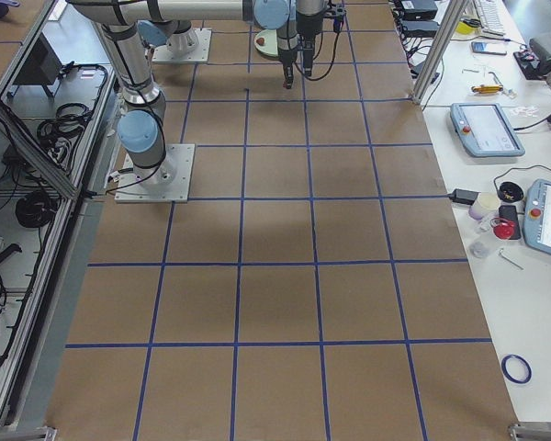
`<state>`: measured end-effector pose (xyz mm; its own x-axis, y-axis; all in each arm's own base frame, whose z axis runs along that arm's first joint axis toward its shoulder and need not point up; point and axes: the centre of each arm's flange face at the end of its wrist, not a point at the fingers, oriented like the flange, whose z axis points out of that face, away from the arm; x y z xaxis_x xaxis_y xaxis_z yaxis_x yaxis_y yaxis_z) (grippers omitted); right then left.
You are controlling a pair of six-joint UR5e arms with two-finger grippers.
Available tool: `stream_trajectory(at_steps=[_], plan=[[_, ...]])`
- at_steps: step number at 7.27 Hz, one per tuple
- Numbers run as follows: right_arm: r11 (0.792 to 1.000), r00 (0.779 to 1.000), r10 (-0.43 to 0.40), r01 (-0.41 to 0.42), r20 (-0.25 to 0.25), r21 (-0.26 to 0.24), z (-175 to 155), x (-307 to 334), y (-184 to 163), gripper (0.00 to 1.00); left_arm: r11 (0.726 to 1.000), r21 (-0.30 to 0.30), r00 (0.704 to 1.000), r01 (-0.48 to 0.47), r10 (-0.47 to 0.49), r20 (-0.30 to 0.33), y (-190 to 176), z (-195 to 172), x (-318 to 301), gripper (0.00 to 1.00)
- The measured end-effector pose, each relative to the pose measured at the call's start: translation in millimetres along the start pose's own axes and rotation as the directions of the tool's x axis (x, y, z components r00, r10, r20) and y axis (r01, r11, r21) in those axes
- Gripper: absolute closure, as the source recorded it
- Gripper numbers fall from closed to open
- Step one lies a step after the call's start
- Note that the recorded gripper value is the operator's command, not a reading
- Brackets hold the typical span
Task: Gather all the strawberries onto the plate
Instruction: 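Reach the left gripper to the last strawberry and grasp it, then lower the strawberry onto the green plate and open the left gripper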
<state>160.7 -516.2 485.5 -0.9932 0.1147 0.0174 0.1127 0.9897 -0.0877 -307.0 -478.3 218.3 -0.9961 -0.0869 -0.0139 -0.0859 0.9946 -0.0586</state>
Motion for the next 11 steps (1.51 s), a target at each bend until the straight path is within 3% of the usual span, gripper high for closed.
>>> stream_trajectory(at_steps=[2, 4, 6, 7, 8, 9, 10, 11], plan=[[1.0, 1.0, 0.002, -0.002, 0.0, 0.0, 0, 0, 0, 0.0, 0.998, -0.046, 0.996, -0.048, 0.051, 0.075, -15, -17, -61, 0.97], [1.0, 1.0, 0.004, -0.004, 0.0, 0.0, 0, 0, 0, 0.0, 0.987, -0.116, 0.985, -0.109, 0.123, 0.118, -12, -10, -134, 0.96], [1.0, 1.0, 0.004, -0.004, 0.0, 0.0, 0, 0, 0, 0.0, 0.968, -0.178, 0.974, -0.175, 0.197, 0.114, -14, 0, -218, 0.94], [1.0, 1.0, 0.003, -0.003, 0.0, 0.0, 0, 0, 0, 0.0, 0.957, -0.204, 0.97, -0.205, 0.227, 0.091, -18, 5, -263, 0.86], [1.0, 1.0, 0.002, -0.002, 0.0, 0.0, 0, 0, 0, 0.0, 0.948, -0.221, 0.967, -0.229, 0.247, 0.06, -18, 11, -297, 0.55], [1.0, 1.0, 0.002, -0.002, 0.0, 0.001, -1, 0, 0, 0.0, 0.946, -0.224, 0.968, -0.236, 0.249, 0.03, -17, 15, -315, 0.08], [1.0, 1.0, 0.003, -0.003, 0.001, 0.003, -1, 0, -1, 0.0, 0.946, -0.22, 0.969, -0.238, 0.245, 0.008, -17, 18, -320, 0.0], [1.0, 1.0, 0.004, -0.004, 0.001, 0.005, -2, 0, -1, 0.0, 0.946, -0.218, 0.97, -0.238, 0.244, -0.002, -18, 19, -321, 0.0]])
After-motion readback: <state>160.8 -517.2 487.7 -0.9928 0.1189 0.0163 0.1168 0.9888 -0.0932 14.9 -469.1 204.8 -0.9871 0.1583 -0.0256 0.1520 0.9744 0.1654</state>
